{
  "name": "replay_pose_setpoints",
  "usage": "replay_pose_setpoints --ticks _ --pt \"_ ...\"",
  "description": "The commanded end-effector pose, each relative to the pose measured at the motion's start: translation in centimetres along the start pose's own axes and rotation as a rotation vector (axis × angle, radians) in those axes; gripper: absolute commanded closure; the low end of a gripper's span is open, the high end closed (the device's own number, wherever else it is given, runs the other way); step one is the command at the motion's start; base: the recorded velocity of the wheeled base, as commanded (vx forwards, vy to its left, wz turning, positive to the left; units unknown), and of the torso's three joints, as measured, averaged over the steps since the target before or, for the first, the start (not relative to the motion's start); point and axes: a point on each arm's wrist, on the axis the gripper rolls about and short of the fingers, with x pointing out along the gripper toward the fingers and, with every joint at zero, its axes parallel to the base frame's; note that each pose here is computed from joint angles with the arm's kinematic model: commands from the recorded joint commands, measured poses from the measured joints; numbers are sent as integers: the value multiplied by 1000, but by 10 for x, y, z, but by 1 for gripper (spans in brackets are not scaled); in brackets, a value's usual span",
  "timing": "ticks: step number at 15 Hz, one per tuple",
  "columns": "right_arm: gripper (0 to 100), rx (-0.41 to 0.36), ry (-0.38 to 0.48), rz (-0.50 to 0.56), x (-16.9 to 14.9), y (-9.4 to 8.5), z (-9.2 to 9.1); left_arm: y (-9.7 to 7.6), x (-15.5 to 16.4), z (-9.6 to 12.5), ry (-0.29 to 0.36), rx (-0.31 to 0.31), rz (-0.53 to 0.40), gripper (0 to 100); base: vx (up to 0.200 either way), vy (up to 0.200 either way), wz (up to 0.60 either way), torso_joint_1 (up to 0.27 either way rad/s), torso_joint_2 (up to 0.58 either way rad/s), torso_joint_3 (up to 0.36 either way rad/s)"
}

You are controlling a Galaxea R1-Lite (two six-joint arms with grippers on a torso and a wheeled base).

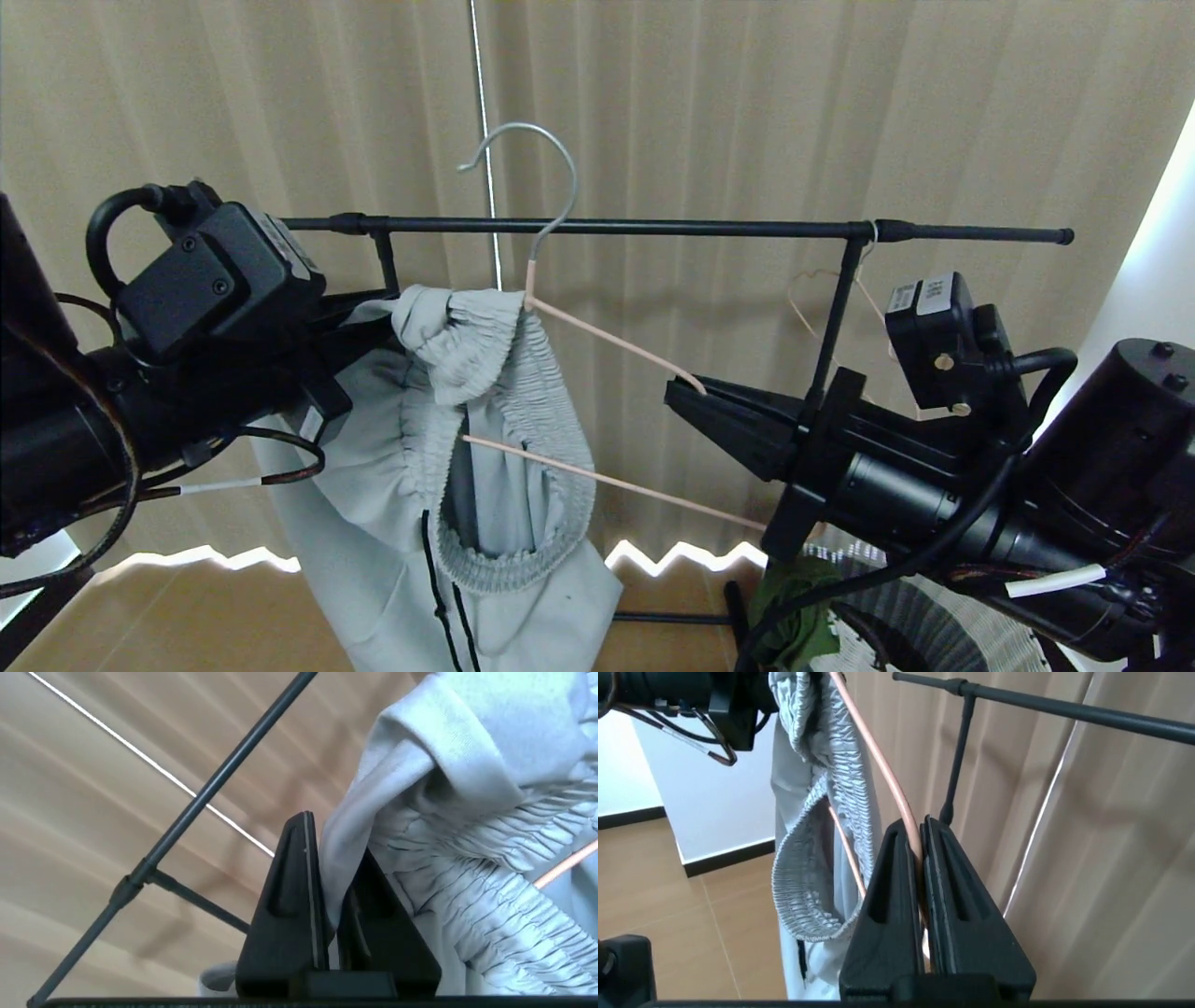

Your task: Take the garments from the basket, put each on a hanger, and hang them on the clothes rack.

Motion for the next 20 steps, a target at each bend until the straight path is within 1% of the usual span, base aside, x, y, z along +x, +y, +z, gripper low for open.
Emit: replay_pose_setpoints --ticks 1,2,4,6,7,8,9,10,11,12,13,14,15,16,17,18,20 --pt "0 0 4 1 -1 0 -1 -3 -2 -2 4 -2 -12 100 0 0 0 0 0 0" --pt "0 0 4 1 -1 0 -1 -3 -2 -2 4 -2 -12 100 0 0 0 0 0 0" --pt "0 -19 -7 -6 0 -1 1 0 -2 -6 52 -7 35 100 0 0 0 0 0 0" --pt "0 -96 1 -45 -5 -10 0 0 -4 -12 136 -17 106 100 0 0 0 0 0 0" --pt "0 -109 3 -68 -6 -16 0 -1 -5 -14 168 -40 134 100 0 0 0 0 0 0" --pt "0 -113 6 -86 -7 -20 0 -2 -7 -16 202 -50 167 100 0 0 0 0 0 0" --pt "0 -121 13 -109 -9 -26 -1 -2 -10 -19 245 -49 209 100 0 0 0 0 0 0" --pt "0 -126 18 -119 -10 -29 -2 -2 -12 -20 267 -47 229 100 0 0 0 0 0 0" --pt "0 -147 47 -132 -13 -32 -8 -5 -16 -24 318 -42 265 100 0 0 0 0 0 0" --pt "0 -148 48 -133 -14 -32 -8 -5 -16 -24 319 -42 266 100 0 0 0 0 0 0" --pt "0 -161 78 -135 -18 -32 -16 -7 -19 -26 336 -45 277 100 0 0 0 0 0 0" --pt "0 -160 92 -135 -21 -32 -19 -6 -21 -27 351 -50 298 100 0 0 0 0 0 0" --pt "0 -154 113 -127 -23 -30 -23 -5 -22 -28 360 -78 321 100 0 0 0 0 0 0" --pt "0 -149 134 -120 -25 -28 -28 -5 -21 -28 353 -129 332 100 0 0 0 0 0 0" --pt "0 -142 160 -101 -25 -25 -35 -6 -21 -28 334 -245 347 100 0 0 0 0 0 0" --pt "0 -138 169 -80 -22 -20 -38 -7 -20 -27 320 -296 348 100 0 0 0 0 0 0" --pt "0 -132 178 -31 -15 -9 -42 -9 -18 -19 278 -346 340 100 0 0 0 0 0 0"
